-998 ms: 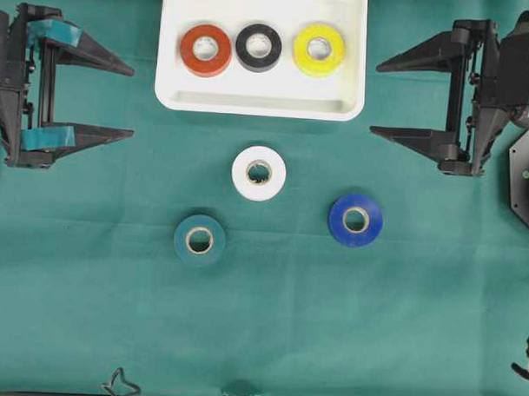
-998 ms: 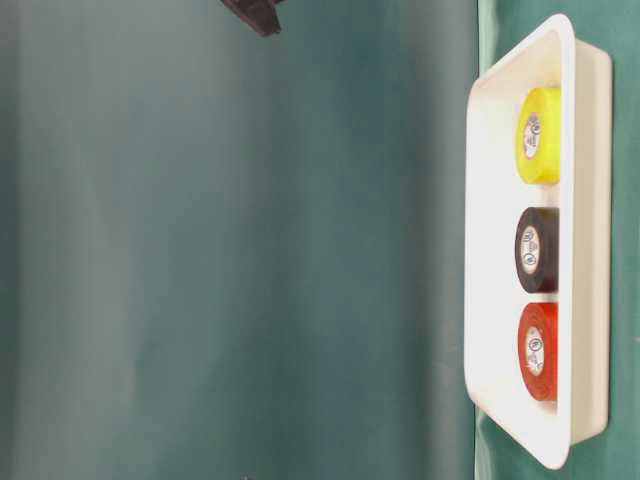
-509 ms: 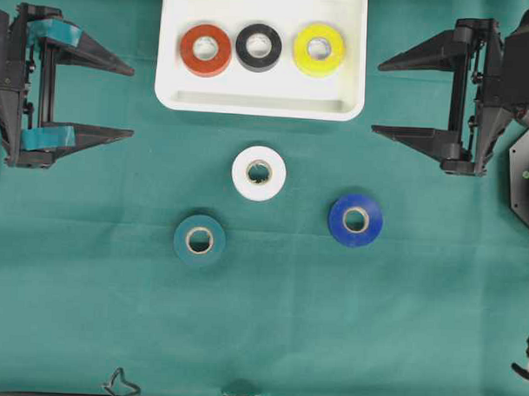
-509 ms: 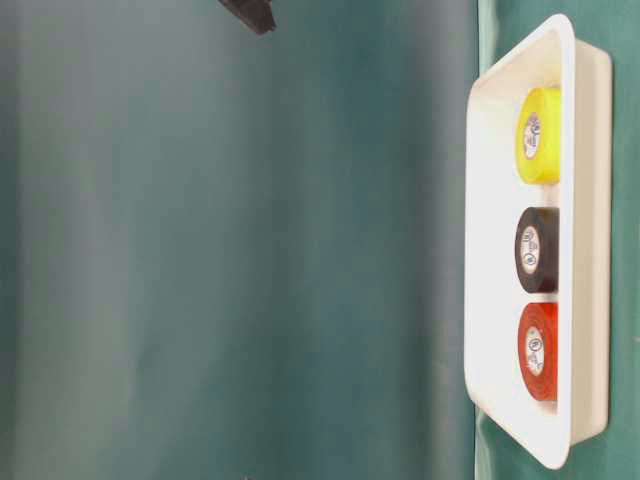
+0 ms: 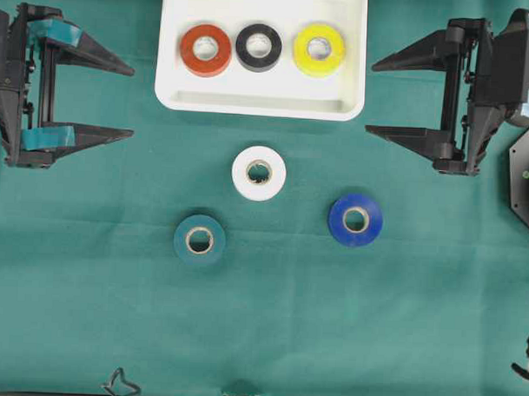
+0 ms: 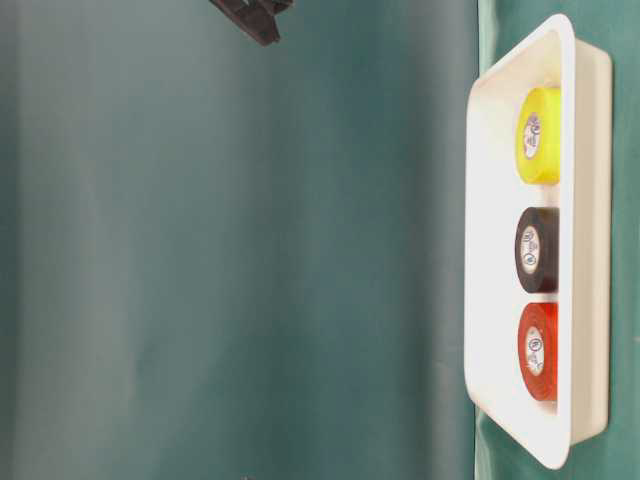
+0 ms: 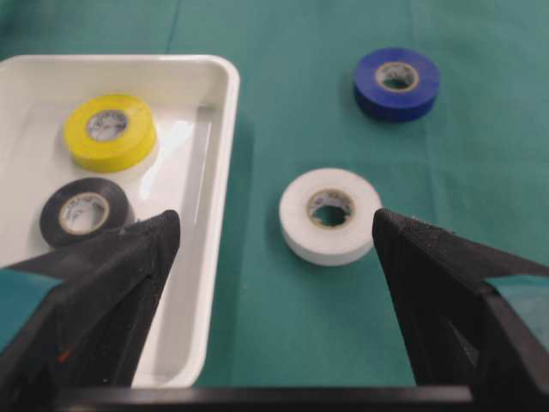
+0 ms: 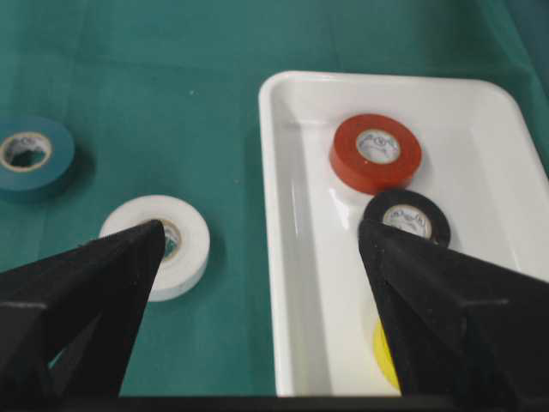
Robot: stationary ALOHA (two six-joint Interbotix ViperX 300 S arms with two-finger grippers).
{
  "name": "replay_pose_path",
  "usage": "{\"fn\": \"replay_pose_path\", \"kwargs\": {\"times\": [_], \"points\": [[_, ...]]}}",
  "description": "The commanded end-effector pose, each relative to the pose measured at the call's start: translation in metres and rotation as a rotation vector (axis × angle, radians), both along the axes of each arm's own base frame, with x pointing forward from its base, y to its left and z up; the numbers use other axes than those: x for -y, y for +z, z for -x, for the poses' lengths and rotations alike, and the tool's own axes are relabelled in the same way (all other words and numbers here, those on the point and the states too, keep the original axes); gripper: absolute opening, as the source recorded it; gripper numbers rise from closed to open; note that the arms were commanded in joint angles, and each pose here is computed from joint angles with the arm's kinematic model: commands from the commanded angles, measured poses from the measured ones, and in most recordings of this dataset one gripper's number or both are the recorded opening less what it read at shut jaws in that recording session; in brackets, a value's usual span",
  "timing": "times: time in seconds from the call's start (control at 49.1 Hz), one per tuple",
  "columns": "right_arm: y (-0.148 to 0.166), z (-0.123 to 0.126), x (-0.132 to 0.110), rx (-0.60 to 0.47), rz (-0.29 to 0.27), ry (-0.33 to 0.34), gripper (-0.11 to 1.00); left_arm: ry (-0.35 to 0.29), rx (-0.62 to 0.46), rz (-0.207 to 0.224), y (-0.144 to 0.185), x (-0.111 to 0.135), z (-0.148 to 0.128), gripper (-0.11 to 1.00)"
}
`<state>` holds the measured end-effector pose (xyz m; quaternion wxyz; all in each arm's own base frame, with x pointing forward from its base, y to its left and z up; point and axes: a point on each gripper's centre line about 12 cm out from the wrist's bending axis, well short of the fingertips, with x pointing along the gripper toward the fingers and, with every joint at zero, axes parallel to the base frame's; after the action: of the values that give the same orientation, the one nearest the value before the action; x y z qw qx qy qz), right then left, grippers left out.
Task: Pick up the tape from a random location and place it into the white case.
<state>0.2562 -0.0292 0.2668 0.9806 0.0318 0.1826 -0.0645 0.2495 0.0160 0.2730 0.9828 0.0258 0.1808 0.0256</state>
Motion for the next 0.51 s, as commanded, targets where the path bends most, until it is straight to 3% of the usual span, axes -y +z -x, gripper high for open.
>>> {"fn": "replay_pose_path", "kwargs": {"times": [0.0, 0.489], "points": [[0.011, -0.003, 0.000, 0.029, 0.003, 0.002, 0.90, -0.002, 0.019, 0.002, 0.006, 0.001, -0.001, 0.96], [0.009, 0.007, -0.003, -0.003, 0.004, 0.003, 0.89, -0.002, 0.029, 0.001, 0.008, 0.001, 0.007, 0.96]]}}
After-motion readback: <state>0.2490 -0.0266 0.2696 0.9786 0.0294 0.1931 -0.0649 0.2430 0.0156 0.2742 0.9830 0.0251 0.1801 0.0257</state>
